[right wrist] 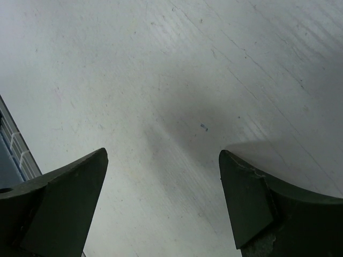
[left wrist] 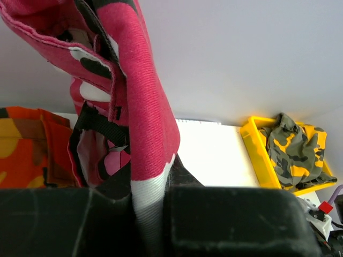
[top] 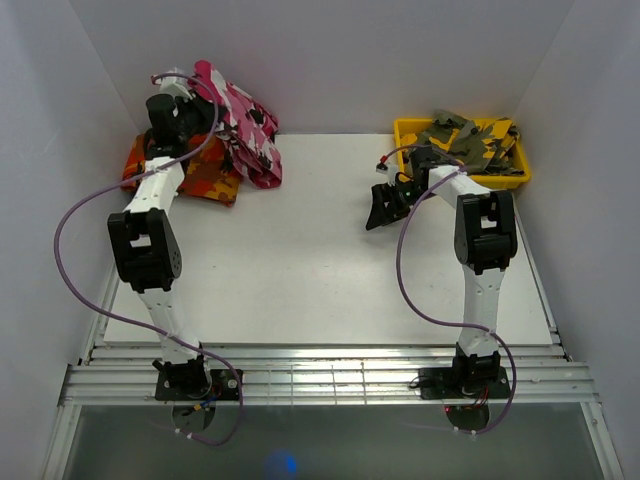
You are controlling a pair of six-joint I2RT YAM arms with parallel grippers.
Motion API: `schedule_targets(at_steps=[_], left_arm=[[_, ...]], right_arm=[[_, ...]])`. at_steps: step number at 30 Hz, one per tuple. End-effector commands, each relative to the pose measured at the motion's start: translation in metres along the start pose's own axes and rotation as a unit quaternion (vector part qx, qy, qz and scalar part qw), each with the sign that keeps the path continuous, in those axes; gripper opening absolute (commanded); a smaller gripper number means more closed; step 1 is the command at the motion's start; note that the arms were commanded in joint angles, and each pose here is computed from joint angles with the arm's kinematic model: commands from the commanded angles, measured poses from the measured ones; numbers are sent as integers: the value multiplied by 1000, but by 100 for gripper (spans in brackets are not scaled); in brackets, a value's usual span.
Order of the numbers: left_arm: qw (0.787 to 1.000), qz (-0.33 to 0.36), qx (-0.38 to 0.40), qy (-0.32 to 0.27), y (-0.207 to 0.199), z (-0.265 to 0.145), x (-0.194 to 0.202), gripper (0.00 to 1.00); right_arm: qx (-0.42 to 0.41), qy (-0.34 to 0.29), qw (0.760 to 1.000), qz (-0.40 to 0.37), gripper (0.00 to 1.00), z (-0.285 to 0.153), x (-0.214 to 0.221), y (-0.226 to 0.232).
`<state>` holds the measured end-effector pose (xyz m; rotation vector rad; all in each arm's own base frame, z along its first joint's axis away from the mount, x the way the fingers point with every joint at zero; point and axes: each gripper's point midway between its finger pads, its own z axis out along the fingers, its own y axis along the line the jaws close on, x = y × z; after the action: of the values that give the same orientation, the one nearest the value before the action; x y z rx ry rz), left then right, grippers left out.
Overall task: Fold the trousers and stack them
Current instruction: Neatly place the folded trousers to the corner
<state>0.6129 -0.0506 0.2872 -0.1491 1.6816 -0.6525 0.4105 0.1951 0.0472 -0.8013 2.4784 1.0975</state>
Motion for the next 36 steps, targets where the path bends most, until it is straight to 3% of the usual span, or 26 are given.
schedule_targets(at_steps=[1,8,12,18,20,26,27,28,29,30,33,36], left_arm=[[991,53,55,-114,-34,-25,-105,0],[985,76,69,-141,-35,-48,-148,0],[987,67,45,-140,-4,-58,-152,0],[996,21,0,-85,65,-63,-112,0],[999,-2,-25,-48,92,-62,-82,0],[986,19,-164,-20,184,-82,-43,0],[983,31,-182,-25,194,-82,-50,0],[979,53,-196,-15,206,-80,-49,0],[973,33,-227,31,233,-76,-15,0],[971,46,-235,23,241,-73,-31,0],[964,43,-259,48,276,-73,-10,0],[958,49,-278,41,298,-74,-6,19]], right_arm=[[4,-9,1000,-20,90,-15,-6,11],[0,-4,1000,-19,90,-14,-2,12],[-1,-1,1000,-16,90,-13,1,12],[4,4,1000,-13,90,-13,2,7],[4,7,1000,-11,90,-13,2,7],[2,12,1000,-12,90,-14,5,6],[1,15,1000,-8,90,-14,7,6],[-1,17,1000,-7,90,-14,8,6],[-2,18,1000,-5,90,-13,8,6],[-3,17,1000,-6,90,-13,8,7],[-8,16,1000,-6,90,-13,8,8],[-10,17,1000,-6,90,-13,10,10]])
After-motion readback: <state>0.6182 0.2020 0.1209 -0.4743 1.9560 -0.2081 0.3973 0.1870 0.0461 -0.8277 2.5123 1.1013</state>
